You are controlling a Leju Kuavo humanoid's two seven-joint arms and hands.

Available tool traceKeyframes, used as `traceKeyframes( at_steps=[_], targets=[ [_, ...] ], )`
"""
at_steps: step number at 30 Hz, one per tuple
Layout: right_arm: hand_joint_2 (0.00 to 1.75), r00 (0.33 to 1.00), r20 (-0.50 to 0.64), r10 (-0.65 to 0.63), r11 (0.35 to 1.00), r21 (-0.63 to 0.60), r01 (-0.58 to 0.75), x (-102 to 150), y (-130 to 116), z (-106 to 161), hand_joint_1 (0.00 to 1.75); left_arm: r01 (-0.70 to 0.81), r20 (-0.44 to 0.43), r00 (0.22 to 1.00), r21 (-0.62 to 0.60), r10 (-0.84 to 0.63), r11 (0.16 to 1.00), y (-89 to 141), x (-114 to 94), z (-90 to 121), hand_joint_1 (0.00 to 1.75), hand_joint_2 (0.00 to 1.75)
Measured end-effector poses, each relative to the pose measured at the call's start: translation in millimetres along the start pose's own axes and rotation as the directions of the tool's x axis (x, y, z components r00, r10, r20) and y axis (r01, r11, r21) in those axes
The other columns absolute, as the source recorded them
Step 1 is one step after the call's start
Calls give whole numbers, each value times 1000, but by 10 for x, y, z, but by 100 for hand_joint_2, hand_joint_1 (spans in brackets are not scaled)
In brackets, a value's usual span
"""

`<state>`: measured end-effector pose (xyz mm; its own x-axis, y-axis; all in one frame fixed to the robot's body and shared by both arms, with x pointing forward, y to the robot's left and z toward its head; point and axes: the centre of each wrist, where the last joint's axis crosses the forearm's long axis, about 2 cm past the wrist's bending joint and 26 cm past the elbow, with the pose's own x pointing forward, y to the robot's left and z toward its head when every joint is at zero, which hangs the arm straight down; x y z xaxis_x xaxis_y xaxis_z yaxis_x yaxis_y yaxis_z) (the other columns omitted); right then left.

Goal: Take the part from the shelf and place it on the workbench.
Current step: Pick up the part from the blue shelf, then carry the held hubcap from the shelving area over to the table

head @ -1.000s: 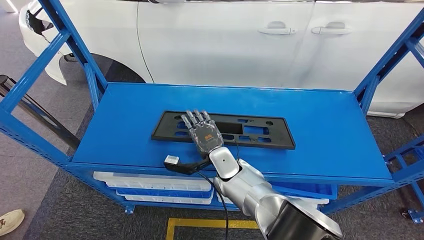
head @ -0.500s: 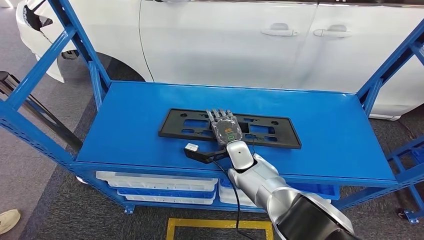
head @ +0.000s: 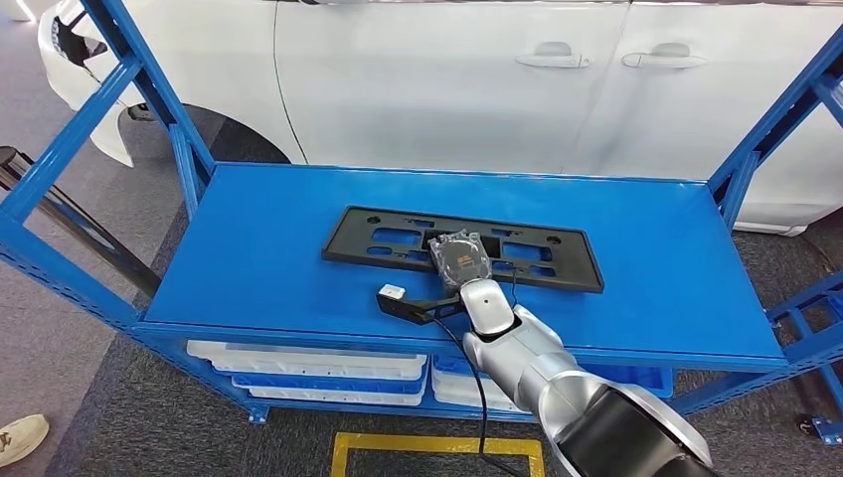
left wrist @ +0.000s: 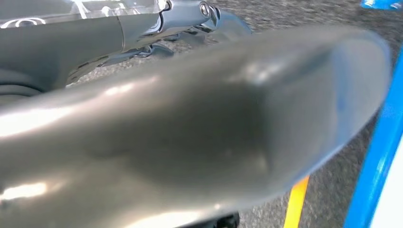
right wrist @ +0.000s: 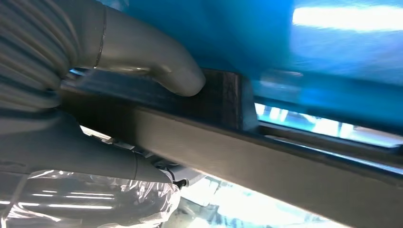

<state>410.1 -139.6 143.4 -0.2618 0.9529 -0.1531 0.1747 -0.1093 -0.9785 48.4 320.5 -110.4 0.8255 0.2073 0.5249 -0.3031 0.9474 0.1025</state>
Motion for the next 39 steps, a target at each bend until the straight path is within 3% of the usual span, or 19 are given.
traceKeyframes(
  at_steps=[1,5,12,14,16,18,21,22,24,26,28,30,34,39],
  targets=[
    [175,1000,2,1,1000,-1,-1,-2,0,0,175,0,5,1000,-1,0,1000,2,1,-1,0,0],
    [175,1000,14,6,1000,-2,-6,-4,21,17,175,1,31,1000,-5,-1,1000,7,-10,4,0,175],
    [175,993,86,-80,985,-146,92,-18,-115,-55,175,1,50,999,-12,-1,1000,3,-3,1,0,175],
    [175,978,148,-145,958,-225,176,3,-269,-122,175,-4,51,999,-15,4,1000,2,-4,2,0,175],
    [175,935,222,-278,888,-311,338,-9,-484,-188,175,-18,68,998,-16,19,1000,-4,1,-1,0,175],
    [175,810,318,-492,713,-387,585,-62,-733,-201,175,-35,94,995,-11,36,999,-3,-1,0,0,175],
    [175,484,533,-695,276,-424,863,-186,-1120,-61,175,-69,112,991,-10,69,998,8,-33,14,0,175],
    [175,381,609,-695,144,-401,904,-240,-1256,11,175,-83,114,990,-12,84,996,12,-43,18,0,175],
    [175,187,743,-643,-55,-288,956,-336,-1499,167,175,-113,117,987,-14,114,994,14,-51,21,0,175],
    [175,-16,842,-540,-183,-99,978,-403,-1672,359,175,-144,119,982,-8,144,990,17,-47,19,0,175],
    [175,-175,885,-431,-229,80,970,-444,-1737,564,175,-168,119,979,1,167,986,21,-47,18,0,175],
    [175,-252,898,-360,-230,177,957,-468,-1765,732,175,-184,119,976,8,181,983,24,-47,18,0,175],
    [175,-298,907,-296,-220,239,946,-476,-1791,922,175,-205,121,972,16,202,979,23,-35,13,0,175],
    [175,-335,879,-340,-167,294,941,-292,-1607,1112,175,-218,116,970,33,213,975,44,-54,20,0,175]
  ],
)
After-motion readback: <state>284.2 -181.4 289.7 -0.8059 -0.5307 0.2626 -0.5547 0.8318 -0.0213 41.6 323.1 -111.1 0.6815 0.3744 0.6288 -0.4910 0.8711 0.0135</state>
